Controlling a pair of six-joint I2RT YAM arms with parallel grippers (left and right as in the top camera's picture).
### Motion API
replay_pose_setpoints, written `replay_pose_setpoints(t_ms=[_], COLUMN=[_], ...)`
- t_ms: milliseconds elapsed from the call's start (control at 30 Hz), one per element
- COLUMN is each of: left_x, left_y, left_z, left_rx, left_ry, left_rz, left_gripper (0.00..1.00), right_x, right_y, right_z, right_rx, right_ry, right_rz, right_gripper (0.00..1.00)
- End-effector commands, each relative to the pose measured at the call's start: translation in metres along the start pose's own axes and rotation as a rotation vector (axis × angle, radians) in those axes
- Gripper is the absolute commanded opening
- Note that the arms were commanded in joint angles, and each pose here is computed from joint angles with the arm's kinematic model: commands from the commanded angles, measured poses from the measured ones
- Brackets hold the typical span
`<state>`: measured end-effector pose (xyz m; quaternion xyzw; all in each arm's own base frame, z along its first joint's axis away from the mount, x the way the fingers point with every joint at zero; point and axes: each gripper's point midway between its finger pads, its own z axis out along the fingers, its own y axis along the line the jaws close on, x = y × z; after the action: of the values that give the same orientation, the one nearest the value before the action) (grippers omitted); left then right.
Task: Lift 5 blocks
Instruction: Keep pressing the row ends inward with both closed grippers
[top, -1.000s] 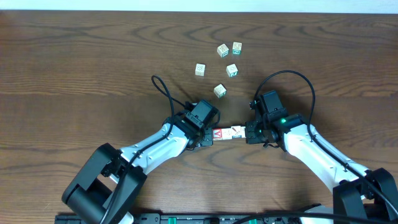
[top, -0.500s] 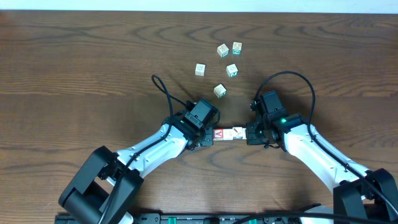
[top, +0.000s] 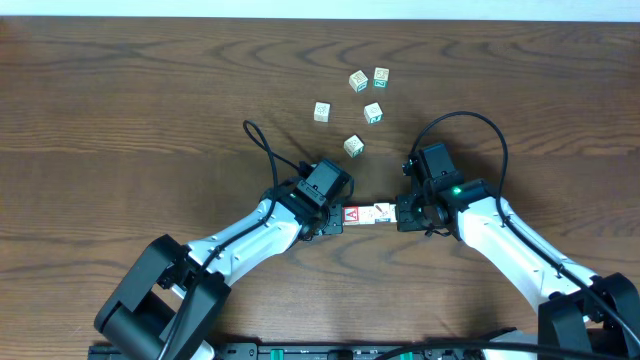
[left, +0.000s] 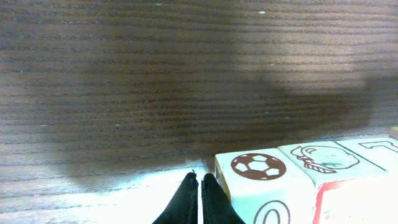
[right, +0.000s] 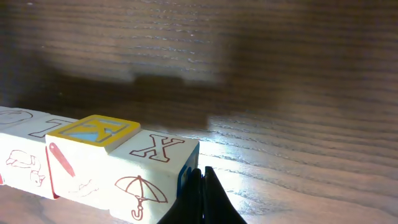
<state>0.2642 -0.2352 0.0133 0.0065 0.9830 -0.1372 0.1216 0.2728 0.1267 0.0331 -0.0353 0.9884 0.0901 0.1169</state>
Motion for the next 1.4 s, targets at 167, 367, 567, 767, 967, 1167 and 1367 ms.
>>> replay_pose_setpoints(t_ms=[167,367,567,767,967,1167,1367], left_x=[-0.006,-0.007,-0.006,-0.007,-0.010,-0.012,-0.012], left_y=[-0.065,-0.066,-0.066,-0.067,-0.070,-0.072,-0.073], left_z=[-0.033,-0.035,-0.035,-0.036,-0.043,-0.049,-0.049], left_rx=[0.245,0.249,0.252,0.254,0.269,0.280,0.284], left_ry=[-0.011,-0.015,-0.013,-0.014,-0.032,-0.044,-0.044], left_rz=[0.070,0.070,0.070,0.070,0.074,0.075,0.073], left_gripper=[0.07,0.07,0.07,0.07,0.07,0.07,0.07], right_x=[-0.013,-0.015,-0.018,-0.019,-0.018,-0.019,-0.021], right_y=[0.071,0.072,0.074,0.075,0.075,0.076,0.078], right_z=[-0.029,-0.034,-0.038,-0.041,-0.041,-0.046,-0.054], right_rx=[-0.313,-0.313,-0.316,-0.315,-0.314,-0.319,-0.328], right_ry=[-0.014,-0.023,-0.029,-0.028,-0.023,-0.032,-0.059], right_rz=[-0.069,-0.070,-0.073,-0.073,-0.073,-0.079,-0.085], right_gripper=[0.01,0.01,0.01,0.01,0.01,0.01,0.01])
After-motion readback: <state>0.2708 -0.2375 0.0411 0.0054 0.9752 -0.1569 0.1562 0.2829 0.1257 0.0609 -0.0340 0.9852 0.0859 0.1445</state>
